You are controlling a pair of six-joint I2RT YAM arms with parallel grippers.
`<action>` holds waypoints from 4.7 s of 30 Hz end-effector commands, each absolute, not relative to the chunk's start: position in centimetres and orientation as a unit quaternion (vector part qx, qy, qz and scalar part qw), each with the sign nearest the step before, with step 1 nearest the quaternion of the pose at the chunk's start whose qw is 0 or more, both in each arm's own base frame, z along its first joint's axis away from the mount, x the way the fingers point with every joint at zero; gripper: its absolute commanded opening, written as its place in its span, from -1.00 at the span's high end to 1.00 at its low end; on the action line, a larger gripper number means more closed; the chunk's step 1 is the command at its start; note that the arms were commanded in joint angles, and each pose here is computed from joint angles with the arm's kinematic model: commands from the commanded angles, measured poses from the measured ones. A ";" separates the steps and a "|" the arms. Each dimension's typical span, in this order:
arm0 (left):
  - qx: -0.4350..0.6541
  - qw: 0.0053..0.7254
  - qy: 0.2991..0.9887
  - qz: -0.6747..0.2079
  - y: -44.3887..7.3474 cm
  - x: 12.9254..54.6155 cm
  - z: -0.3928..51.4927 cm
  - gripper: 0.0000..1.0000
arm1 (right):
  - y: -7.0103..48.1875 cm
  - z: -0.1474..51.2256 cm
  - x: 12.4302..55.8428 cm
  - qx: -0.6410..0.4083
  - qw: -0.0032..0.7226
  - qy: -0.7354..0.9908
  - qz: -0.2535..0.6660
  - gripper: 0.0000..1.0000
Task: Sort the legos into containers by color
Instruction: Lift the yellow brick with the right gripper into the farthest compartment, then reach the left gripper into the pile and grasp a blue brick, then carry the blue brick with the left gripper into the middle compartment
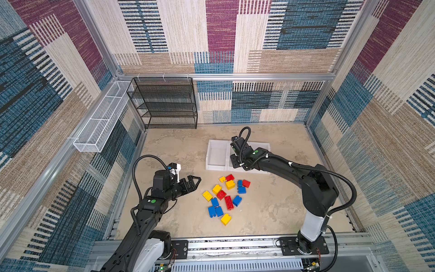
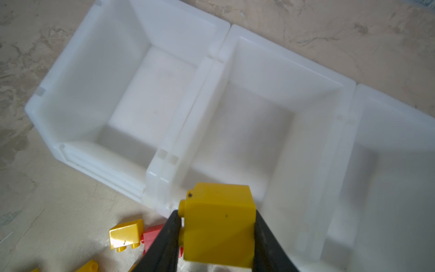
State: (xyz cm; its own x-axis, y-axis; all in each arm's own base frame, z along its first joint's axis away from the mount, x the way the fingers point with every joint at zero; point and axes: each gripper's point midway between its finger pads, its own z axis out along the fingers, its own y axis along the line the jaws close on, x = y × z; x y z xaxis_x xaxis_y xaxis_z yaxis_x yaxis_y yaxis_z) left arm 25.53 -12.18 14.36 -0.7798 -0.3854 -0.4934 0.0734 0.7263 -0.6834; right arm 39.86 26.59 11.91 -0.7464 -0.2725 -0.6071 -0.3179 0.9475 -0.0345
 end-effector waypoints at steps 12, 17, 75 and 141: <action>-0.084 0.312 0.874 -0.363 -12.9 25.0 14.1 -0.89 | 25.0 13.6 41.4 -0.139 0.347 0.926 0.047 0.35; -0.080 0.314 0.875 -0.361 -13.0 25.0 14.2 -0.89 | 22.0 15.9 41.4 -0.108 0.368 0.922 0.045 0.36; 0.360 0.129 0.919 -0.093 -32.3 20.6 5.0 -0.35 | 11.3 15.9 31.8 0.024 0.360 0.929 0.080 -0.48; 0.225 0.245 0.930 -0.155 -33.8 41.0 14.5 -0.30 | 10.7 16.7 30.1 0.031 0.357 0.929 0.089 -0.43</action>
State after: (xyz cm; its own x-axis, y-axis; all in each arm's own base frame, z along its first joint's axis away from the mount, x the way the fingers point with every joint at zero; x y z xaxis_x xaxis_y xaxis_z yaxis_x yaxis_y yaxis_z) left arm 41.23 -34.25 13.06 -0.7718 0.3825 -0.5079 0.5228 0.8364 -0.1646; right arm 30.14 10.46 16.47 -0.7444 0.1213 -0.6566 0.0061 0.9846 0.1749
